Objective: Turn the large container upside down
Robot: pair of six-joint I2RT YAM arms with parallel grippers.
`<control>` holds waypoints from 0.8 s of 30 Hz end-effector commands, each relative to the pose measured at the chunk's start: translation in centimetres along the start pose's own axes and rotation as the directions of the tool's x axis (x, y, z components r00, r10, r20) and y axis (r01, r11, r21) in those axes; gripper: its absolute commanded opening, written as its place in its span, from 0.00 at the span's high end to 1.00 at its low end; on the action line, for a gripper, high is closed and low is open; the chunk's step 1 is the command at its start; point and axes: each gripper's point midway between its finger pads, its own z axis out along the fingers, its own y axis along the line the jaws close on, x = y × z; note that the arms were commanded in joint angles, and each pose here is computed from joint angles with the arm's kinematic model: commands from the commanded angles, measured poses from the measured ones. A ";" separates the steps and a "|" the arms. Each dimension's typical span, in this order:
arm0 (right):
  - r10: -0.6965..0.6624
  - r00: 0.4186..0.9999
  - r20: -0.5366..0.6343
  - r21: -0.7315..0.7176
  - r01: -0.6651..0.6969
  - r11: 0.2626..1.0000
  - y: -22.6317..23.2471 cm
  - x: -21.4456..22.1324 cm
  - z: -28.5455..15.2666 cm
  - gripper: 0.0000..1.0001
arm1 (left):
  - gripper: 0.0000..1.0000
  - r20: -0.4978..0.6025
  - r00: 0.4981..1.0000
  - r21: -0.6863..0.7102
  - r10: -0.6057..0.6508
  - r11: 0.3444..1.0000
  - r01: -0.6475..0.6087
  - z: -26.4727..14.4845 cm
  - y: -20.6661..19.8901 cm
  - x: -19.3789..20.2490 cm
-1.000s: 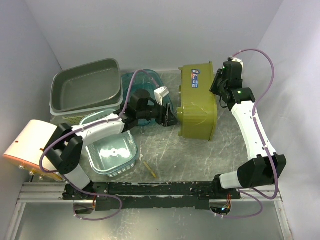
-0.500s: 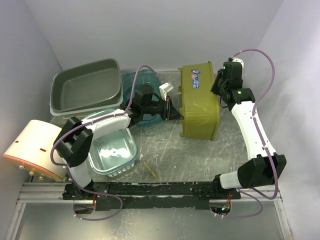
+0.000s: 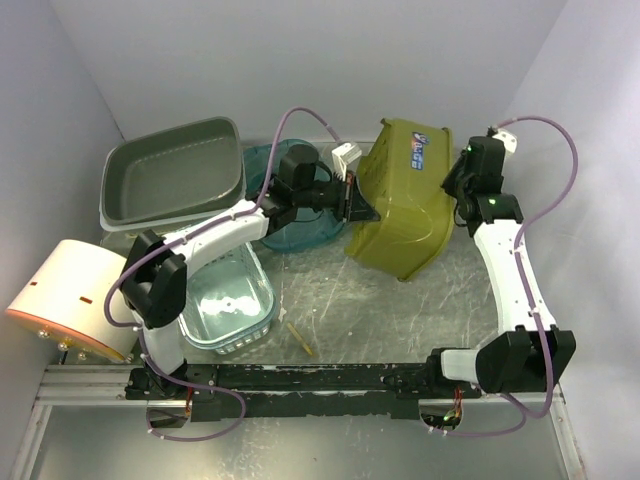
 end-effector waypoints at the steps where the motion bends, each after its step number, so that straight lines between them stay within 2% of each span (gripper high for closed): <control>1: 0.066 0.994 -0.082 0.121 -0.056 0.991 -4.0 3.3 0.4 0.74 | 0.93 0.085 0.986 0.072 0.142 0.986 -0.148 0.9 -3.0 -4.2; 9: 0.130 0.989 -0.071 0.282 -0.106 0.954 -8.3 5.2 0.6 0.64 | 0.93 0.014 0.997 0.187 0.072 0.980 -0.073 5.0 -4.0 -0.7; 11: 0.125 0.990 -0.070 0.318 -0.096 0.943 -9.0 5.3 0.6 0.48 | 0.93 0.009 0.999 0.216 0.050 0.975 -0.051 6.0 -4.1 0.2; 15: 0.128 0.990 -0.059 0.348 -0.100 0.932 -9.5 5.0 0.2 0.28 | 0.93 -0.012 1.000 0.250 0.013 0.968 -0.010 7.5 -4.2 1.6; 24: 0.143 0.989 0.028 0.413 -0.142 0.899 -10.7 2.5 -2.4 0.16 | 0.93 -0.003 1.000 0.276 -0.021 0.961 0.021 11.1 -2.0 1.7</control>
